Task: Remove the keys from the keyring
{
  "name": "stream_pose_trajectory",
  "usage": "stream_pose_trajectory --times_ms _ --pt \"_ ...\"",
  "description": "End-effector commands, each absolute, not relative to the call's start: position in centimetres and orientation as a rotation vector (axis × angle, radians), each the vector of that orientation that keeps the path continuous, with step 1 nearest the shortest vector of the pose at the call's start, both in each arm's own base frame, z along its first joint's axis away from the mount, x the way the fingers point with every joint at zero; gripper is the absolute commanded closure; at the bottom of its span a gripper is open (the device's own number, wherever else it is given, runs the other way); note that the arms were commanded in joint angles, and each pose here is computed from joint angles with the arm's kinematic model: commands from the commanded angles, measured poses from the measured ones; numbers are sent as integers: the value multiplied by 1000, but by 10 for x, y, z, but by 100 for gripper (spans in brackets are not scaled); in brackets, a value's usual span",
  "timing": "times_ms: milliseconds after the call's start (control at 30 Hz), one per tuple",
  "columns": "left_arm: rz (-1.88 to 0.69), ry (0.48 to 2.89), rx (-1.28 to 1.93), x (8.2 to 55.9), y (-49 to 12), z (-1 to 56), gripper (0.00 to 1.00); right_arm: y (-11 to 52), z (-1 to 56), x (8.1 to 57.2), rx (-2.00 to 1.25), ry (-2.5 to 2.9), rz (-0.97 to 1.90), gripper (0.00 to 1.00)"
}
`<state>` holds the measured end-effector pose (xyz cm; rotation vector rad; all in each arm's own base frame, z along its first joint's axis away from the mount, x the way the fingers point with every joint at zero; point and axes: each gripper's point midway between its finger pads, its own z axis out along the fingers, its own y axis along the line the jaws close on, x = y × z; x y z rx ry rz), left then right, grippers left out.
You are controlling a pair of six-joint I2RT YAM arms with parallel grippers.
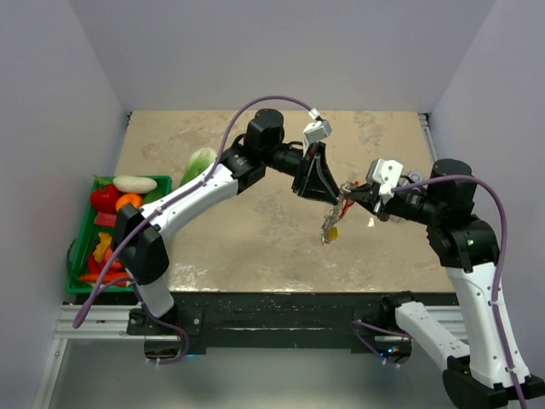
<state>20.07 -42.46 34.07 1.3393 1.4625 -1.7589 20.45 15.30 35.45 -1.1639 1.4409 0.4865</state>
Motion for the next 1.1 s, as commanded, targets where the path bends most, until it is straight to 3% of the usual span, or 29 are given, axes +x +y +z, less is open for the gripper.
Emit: stream_pose_trajectory --times_ms 0,267,533,633,767,1067 --pt "-1794 1324 1396 190 -420 367 63 153 365 209 -1154 1394 463 100" --pt "-1815 1314 1400 186 -418 368 74 152 364 209 -1152 1397 452 100" --pt "-1816 1309 1399 186 -418 370 77 151 361 212 -1147 1411 445 100" --pt "-1812 1308 1396 186 -418 372 83 150 361 212 -1146 1411 441 100" --pt "-1805 1313 1386 188 -419 372 100 150 361 212 -1146 1412 440 100" --pt "-1777 1328 1382 189 -418 371 100 149 358 213 -1148 1422 432 100"
